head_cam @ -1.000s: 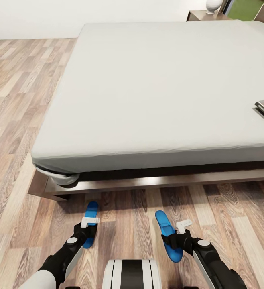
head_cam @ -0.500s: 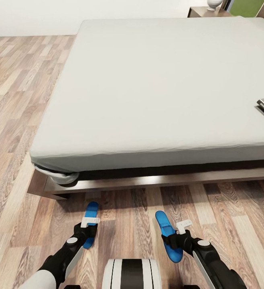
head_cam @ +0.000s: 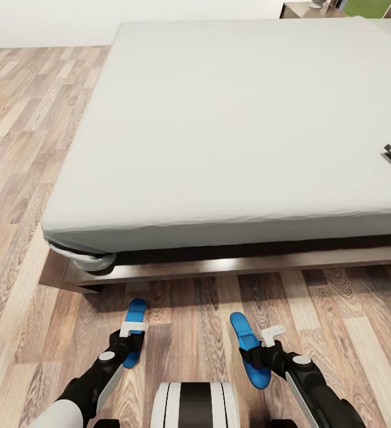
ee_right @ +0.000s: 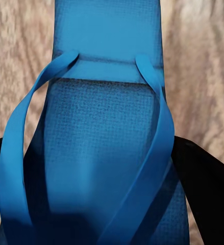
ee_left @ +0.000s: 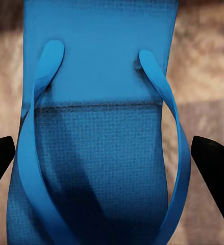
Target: In the bedroom, move the book from the bed onto either nightstand, and place the two sandals side by side next to the bed.
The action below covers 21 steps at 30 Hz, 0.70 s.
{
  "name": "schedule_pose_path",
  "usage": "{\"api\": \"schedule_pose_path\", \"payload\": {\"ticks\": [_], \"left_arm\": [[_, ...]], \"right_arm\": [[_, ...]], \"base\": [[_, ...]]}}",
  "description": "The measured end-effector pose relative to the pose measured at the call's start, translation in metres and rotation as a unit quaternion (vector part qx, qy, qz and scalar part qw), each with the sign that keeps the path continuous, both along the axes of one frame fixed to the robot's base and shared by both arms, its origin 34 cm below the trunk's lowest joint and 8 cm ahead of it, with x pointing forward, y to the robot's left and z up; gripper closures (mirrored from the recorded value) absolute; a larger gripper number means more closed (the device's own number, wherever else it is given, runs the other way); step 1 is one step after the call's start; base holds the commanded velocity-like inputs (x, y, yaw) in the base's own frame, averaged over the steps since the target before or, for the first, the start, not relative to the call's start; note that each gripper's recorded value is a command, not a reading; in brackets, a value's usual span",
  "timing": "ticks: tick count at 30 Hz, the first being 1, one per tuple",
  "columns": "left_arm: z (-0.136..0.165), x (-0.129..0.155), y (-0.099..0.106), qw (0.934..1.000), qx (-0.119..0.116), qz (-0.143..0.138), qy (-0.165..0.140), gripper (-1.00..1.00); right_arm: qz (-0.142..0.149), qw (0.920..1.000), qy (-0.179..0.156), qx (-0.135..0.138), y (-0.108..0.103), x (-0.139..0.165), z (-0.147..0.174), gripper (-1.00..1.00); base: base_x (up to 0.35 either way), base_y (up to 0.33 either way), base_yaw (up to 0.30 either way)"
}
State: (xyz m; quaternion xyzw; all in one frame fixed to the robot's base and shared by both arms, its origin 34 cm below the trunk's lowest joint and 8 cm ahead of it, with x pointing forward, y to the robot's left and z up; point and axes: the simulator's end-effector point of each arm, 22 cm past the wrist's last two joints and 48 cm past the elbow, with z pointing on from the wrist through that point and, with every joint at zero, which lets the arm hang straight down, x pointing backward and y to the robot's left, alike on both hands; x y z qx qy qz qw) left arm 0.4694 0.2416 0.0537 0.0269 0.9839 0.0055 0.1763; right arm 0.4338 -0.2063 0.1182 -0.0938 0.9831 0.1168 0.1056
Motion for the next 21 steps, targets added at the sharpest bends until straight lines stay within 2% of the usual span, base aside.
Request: {"api": "schedule_pose_path", "payload": {"ticks": [21], "left_arm": [[-0.0067, -0.0077, 0.0004, 1.0, 0.0, 0.001, 0.008, 1.0]], "right_arm": [[0.0, 1.0, 0.008, 0.0, 0.0001, -0.0062, -0.0061, 1.0]], "base": [[0.0, 0.0, 0.0]]}}
